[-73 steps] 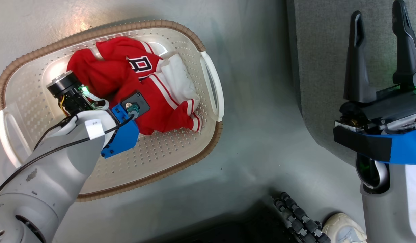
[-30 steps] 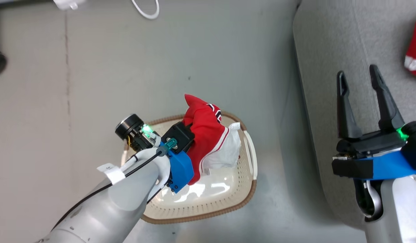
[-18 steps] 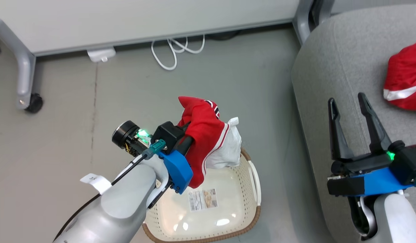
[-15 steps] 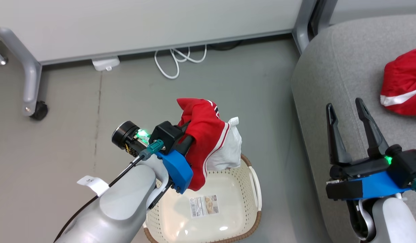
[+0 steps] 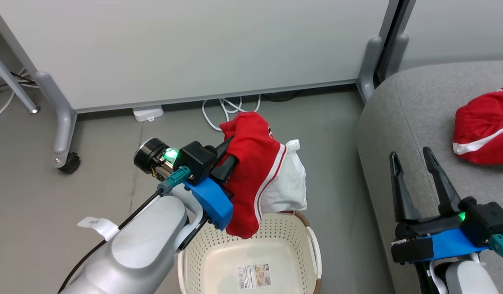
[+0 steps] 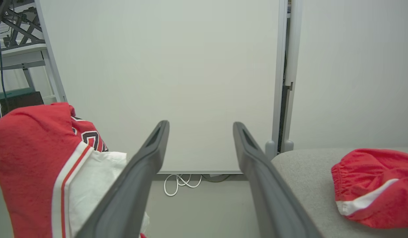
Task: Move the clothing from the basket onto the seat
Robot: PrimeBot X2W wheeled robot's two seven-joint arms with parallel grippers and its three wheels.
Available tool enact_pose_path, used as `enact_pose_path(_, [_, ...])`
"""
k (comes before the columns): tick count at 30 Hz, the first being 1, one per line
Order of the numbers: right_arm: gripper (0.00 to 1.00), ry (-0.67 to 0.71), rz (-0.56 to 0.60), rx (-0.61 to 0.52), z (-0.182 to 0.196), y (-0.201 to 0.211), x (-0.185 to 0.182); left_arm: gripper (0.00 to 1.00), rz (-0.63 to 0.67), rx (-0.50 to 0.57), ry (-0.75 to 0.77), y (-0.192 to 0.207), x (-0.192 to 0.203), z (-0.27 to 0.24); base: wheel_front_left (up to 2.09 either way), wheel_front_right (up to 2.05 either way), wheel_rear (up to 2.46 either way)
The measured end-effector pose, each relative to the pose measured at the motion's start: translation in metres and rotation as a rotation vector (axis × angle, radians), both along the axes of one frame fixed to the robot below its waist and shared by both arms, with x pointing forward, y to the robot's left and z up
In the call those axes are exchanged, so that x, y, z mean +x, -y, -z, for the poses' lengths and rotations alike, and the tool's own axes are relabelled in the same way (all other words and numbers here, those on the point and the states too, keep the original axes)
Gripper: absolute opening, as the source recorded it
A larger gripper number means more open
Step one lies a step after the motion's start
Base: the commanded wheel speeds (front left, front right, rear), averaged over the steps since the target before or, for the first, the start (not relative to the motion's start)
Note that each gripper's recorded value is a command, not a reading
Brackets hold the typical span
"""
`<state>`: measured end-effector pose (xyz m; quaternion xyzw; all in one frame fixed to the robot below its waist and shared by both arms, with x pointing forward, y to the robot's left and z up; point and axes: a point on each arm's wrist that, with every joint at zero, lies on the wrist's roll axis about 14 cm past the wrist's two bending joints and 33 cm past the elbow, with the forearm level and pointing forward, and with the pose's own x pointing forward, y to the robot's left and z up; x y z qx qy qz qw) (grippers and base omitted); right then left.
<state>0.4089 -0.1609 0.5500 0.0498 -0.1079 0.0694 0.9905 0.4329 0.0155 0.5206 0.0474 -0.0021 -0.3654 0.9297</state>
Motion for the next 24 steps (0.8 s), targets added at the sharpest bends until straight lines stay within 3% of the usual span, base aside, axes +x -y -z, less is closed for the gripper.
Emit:
enact_pose_path(16, [1.00,0.006,-0.037,0.014,-0.003,-0.014,-0.007,0.00,0.048,-0.089,0.043,0.015,-0.016,-0.041,0.00,0.00,0.00])
enact_pose_path(24, [1.00,0.078,-0.115,-0.053,-0.027,-0.027,0.006,0.00,0.047,-0.096,0.042,0.015,-0.016,-0.041,0.00,0.00,0.00])
